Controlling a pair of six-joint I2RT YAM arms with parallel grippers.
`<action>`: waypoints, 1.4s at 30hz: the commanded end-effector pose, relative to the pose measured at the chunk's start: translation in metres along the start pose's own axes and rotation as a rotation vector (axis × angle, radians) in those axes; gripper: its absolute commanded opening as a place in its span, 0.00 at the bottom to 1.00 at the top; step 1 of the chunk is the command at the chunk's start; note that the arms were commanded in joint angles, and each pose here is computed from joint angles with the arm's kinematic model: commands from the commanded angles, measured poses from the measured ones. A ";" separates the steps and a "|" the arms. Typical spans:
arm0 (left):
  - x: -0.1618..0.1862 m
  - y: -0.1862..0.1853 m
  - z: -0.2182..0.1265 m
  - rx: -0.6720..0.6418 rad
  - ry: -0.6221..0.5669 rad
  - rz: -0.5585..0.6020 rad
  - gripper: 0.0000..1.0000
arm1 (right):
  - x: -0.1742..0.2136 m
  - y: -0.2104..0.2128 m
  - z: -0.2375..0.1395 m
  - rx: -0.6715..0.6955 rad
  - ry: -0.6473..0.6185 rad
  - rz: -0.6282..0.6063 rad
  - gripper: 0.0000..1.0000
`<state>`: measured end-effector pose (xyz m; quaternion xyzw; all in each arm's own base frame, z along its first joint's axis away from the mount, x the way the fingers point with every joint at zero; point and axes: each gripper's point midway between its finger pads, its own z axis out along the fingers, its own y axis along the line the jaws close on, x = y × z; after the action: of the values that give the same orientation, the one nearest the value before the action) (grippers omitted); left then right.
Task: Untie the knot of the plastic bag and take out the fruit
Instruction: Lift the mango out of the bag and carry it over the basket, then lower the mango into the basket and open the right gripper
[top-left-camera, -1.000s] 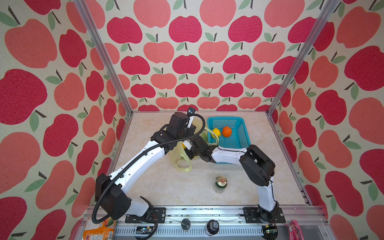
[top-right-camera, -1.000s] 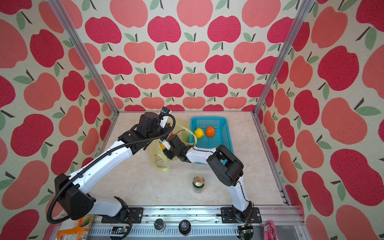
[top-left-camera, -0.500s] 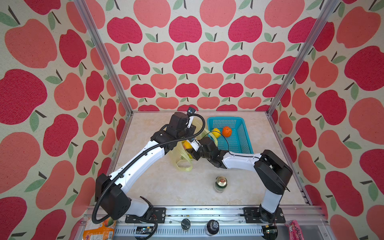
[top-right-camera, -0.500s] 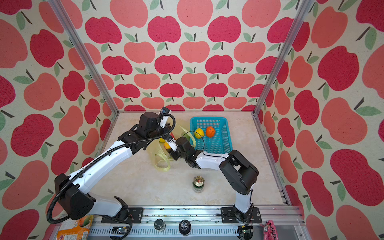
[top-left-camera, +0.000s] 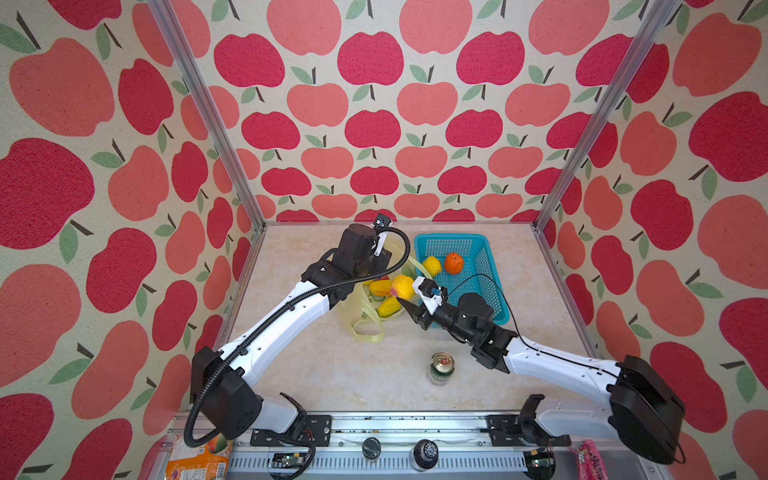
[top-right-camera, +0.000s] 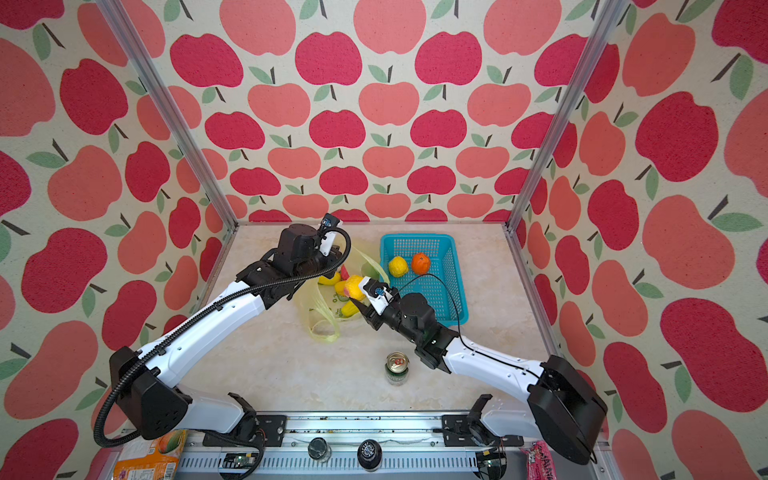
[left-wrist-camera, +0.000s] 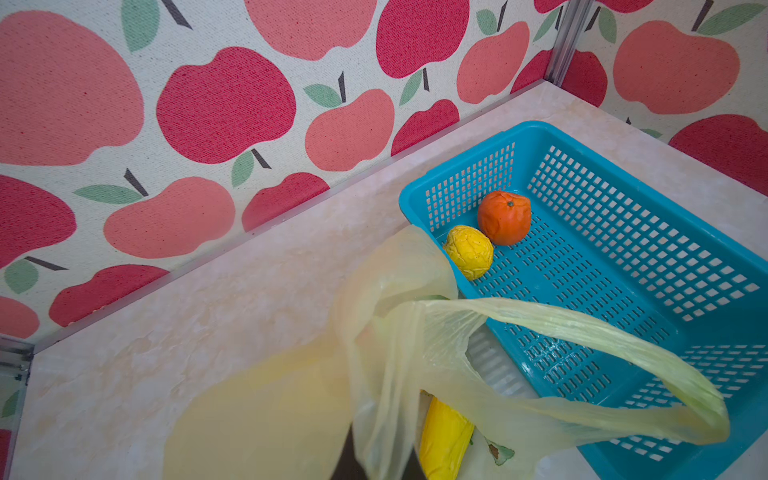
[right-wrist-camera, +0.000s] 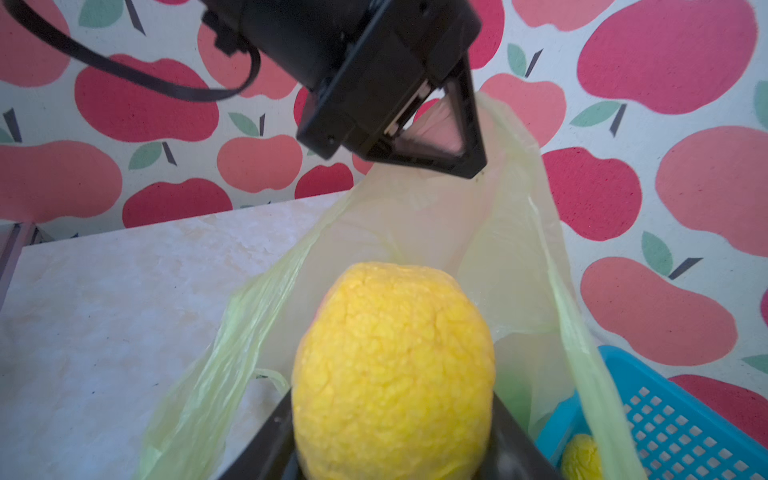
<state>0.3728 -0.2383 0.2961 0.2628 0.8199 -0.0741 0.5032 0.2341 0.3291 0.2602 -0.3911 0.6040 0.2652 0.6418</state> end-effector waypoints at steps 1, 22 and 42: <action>-0.013 0.006 -0.001 -0.021 -0.028 0.011 0.00 | -0.016 -0.023 -0.025 0.131 -0.099 0.018 0.35; -0.013 0.005 -0.003 -0.017 -0.029 0.013 0.00 | 0.141 -0.224 -0.049 0.720 0.429 0.554 0.30; -0.014 0.005 -0.004 -0.016 -0.034 0.013 0.00 | 0.246 -0.259 -0.024 0.783 0.774 0.652 0.34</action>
<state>0.3733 -0.2386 0.2953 0.2631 0.8204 -0.0738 0.5023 0.4566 0.1385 0.0658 -0.0031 0.9304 0.0552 0.3624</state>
